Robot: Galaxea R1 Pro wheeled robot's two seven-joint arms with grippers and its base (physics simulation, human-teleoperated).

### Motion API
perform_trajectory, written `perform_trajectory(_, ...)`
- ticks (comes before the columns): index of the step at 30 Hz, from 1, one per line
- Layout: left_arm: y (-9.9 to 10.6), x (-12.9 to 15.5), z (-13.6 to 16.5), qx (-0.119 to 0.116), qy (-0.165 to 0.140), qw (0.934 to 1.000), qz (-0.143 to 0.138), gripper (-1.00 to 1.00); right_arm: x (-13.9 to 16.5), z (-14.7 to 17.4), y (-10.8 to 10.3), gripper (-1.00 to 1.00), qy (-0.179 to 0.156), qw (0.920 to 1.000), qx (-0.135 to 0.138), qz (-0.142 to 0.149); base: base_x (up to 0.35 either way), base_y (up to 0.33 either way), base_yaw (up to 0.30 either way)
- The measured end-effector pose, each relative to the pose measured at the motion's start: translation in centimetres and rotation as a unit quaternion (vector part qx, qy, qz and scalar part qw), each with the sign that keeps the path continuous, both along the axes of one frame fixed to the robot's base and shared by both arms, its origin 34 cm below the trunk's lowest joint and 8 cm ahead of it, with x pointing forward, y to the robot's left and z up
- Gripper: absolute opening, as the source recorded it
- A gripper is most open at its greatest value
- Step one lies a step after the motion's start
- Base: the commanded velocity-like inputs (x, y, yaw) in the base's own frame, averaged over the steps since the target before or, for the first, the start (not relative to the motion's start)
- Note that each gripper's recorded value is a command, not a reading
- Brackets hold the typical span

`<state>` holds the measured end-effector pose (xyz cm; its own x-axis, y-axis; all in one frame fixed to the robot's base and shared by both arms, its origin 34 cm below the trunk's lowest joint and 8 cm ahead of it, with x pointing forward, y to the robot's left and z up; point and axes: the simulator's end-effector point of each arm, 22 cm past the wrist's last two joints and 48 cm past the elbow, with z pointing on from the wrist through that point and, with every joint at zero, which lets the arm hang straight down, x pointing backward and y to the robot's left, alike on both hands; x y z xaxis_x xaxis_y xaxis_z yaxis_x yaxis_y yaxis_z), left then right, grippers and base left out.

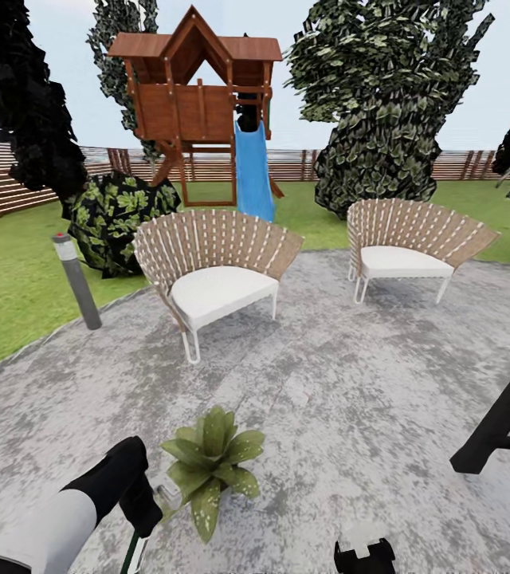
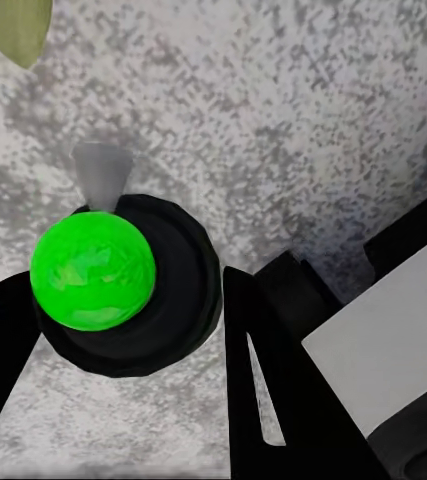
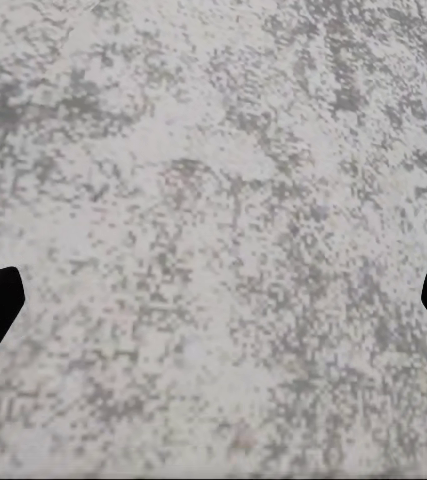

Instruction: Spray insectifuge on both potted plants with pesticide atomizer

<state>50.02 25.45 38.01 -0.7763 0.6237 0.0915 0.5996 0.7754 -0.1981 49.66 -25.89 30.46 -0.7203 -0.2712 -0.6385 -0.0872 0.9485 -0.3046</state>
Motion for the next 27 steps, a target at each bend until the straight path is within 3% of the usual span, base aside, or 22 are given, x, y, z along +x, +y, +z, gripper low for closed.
perform_trajectory(8, 0.3, 0.0, 0.0, 0.003, -0.001, 1.0000, 0.000, -1.00, 0.0, 0.0, 0.0, 1.00, 0.000, 1.0000, 0.000, 0.000, -0.006, 0.258, -0.031)
perform_trajectory(17, 1.3, 0.1, 0.0, 0.012, -0.003, 0.9999, 0.005, -1.00, 0.0, 0.0, 0.0, 1.00, 0.000, 1.0000, 0.000, 0.000, -0.003, 0.026, -0.171)
perform_trajectory(20, 1.5, 0.2, 0.0, 0.015, -0.004, 0.9999, 0.004, -1.00, 0.0, 0.0, -0.2, 1.00, 0.000, 1.0000, -0.001, 0.000, -0.187, 0.124, -0.006)
perform_trajectory(23, 2.0, 0.9, -0.2, 0.034, -0.021, 0.9992, 0.002, -1.00, 0.0, 0.0, -0.3, 1.00, 0.000, 1.0000, -0.003, 0.000, -0.269, 0.205, -0.001)
perform_trajectory(27, 1.9, 1.1, -0.2, 0.036, -0.025, 0.9991, 0.002, -1.00, 0.0, 0.0, -0.3, 1.00, 0.000, 1.0000, -0.003, 0.000, -0.154, 0.261, 0.000)
